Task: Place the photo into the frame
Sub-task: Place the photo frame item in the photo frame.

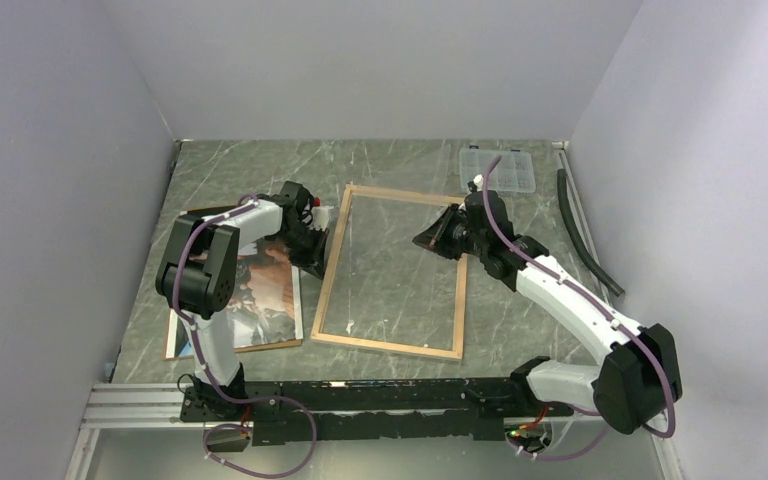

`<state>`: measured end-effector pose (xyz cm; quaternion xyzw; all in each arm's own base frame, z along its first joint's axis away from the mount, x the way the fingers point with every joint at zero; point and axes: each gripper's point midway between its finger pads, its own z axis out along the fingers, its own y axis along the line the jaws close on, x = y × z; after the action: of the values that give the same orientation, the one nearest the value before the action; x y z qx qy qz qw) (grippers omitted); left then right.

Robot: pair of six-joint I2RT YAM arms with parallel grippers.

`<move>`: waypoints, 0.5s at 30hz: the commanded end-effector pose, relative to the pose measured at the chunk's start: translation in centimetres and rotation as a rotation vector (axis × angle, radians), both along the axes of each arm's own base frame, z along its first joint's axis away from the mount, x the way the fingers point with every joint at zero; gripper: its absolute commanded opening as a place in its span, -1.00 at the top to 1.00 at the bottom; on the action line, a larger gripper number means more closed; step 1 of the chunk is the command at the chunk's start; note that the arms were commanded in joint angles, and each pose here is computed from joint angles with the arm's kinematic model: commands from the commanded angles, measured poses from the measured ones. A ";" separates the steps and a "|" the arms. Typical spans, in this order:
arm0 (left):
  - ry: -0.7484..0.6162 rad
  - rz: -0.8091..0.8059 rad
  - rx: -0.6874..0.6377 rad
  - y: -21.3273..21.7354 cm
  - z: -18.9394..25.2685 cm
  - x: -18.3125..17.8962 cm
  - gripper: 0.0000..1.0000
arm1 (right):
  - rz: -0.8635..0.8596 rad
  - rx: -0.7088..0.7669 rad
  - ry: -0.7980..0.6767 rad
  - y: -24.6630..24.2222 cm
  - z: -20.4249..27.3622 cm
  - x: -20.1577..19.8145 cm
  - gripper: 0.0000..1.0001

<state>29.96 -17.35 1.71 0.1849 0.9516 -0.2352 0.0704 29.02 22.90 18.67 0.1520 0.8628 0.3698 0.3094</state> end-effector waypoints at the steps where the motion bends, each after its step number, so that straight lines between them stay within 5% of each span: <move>1: -0.028 -0.003 0.000 -0.1 1.0 0.4 0.95 | 0.056 0.040 -0.054 0.7 1.0 0.4 1.00; 15: -0.039 -0.002 0.009 -0.1 1.2 0.6 0.95 | 0.017 0.041 0.045 -1.3 -2.8 0.3 1.00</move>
<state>29.94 -17.31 1.73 0.1847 0.9521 -0.2336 0.0695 29.24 21.33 15.83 0.1665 0.8689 0.3683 0.2856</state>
